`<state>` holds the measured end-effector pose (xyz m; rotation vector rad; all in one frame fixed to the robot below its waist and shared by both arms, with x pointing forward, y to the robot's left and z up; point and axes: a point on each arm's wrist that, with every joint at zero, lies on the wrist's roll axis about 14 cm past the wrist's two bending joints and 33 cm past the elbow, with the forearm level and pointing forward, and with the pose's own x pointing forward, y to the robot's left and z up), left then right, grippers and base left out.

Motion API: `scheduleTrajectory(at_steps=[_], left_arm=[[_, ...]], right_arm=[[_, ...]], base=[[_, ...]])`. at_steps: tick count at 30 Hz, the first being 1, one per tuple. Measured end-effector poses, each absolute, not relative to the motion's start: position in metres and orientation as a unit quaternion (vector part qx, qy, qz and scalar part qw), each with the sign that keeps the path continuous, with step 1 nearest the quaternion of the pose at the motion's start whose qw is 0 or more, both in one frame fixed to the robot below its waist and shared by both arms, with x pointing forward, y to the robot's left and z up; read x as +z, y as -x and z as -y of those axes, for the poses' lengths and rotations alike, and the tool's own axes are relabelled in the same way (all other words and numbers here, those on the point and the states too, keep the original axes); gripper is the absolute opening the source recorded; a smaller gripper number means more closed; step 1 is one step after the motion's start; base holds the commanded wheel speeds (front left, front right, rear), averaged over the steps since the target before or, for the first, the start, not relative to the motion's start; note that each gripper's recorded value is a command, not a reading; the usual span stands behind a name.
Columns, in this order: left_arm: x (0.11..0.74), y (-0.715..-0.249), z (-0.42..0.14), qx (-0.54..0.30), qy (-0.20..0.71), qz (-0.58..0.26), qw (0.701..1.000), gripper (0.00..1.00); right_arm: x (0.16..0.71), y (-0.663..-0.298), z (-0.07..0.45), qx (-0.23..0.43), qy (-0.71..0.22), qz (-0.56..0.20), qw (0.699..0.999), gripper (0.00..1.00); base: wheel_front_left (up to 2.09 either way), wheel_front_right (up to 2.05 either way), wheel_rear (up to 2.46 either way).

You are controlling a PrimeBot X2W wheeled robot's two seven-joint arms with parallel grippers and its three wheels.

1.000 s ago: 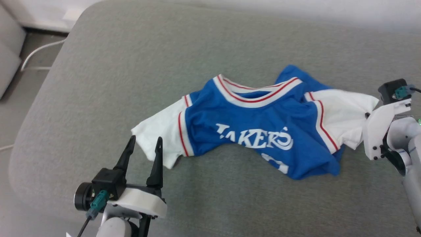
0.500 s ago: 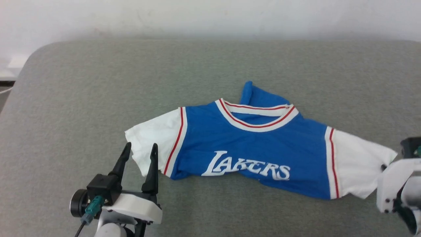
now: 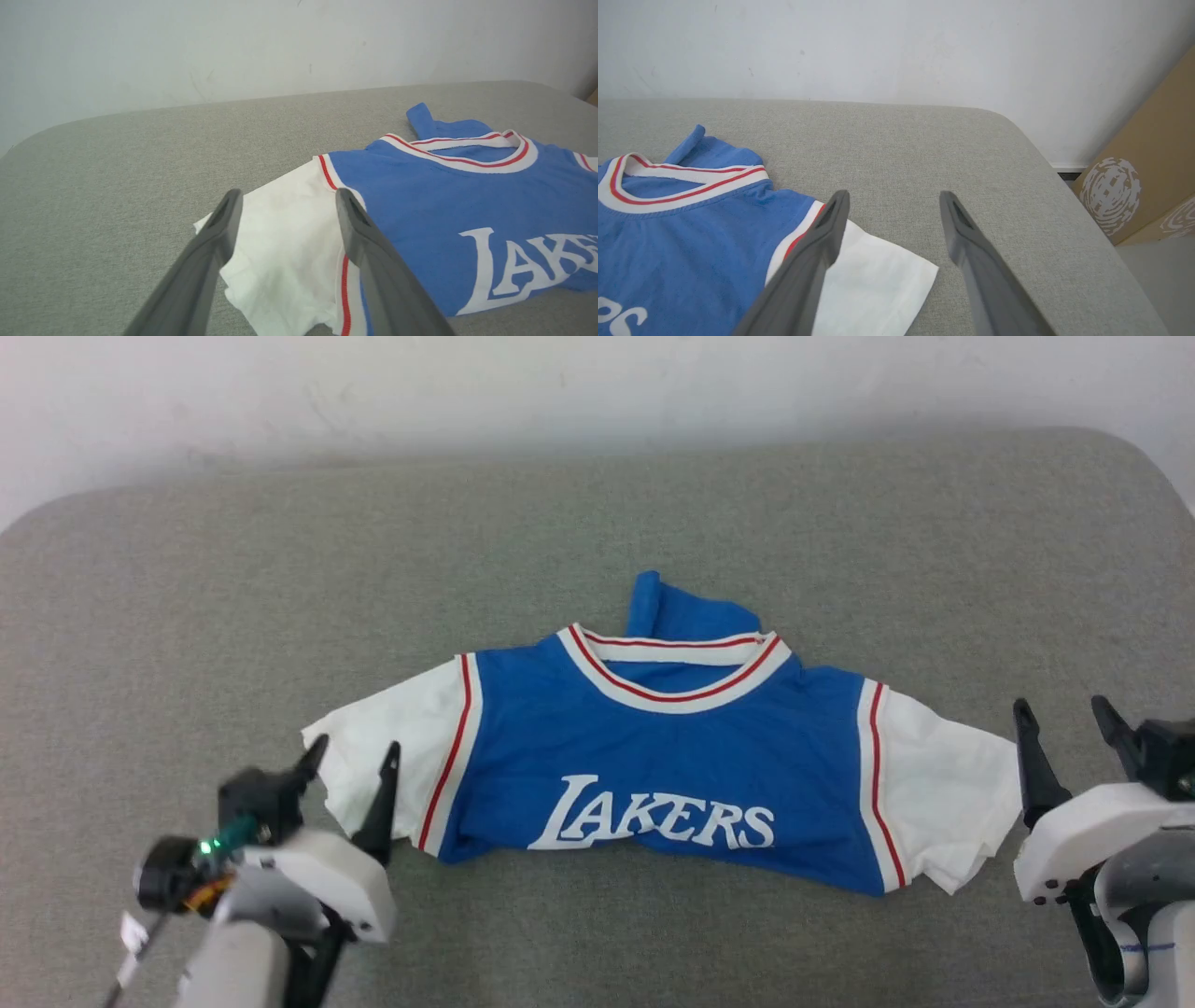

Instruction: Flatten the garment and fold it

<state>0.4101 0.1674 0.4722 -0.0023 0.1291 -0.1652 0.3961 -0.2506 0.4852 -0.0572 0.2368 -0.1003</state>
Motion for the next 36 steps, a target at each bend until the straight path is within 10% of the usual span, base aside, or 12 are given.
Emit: scheduleTrajectory(at_steps=[15,31,32,33,36], left_arm=[[0.419,-0.458,-0.211,-0.123,-0.072,-0.379,0.914,1.0],[0.374,-0.469,-0.208,-0.185,-0.144,-0.492,0.838,1.0],[0.372,-0.468,-0.206,-0.191,-0.146,-0.495,0.835,0.32],[0.371,-0.468,-0.205,-0.195,-0.144,-0.497,0.833,0.0],[0.371,-0.47,-0.2,-0.201,-0.125,-0.486,0.841,0.0]], right_arm=[[0.489,-0.387,0.249,-0.064,-0.008,-0.075,0.995,1.0],[0.451,-0.385,0.266,-0.092,-0.013,-0.128,0.987,1.0],[0.448,-0.385,0.267,-0.093,-0.013,-0.132,0.987,1.0],[0.446,-0.384,0.268,-0.095,-0.013,-0.135,0.986,1.0],[0.442,-0.384,0.269,-0.097,-0.014,-0.142,0.985,1.0]], base=[[0.0,0.0,0.0],[0.0,0.0,0.0],[0.0,0.0,0.0],[0.0,0.0,0.0],[0.0,0.0,0.0]])
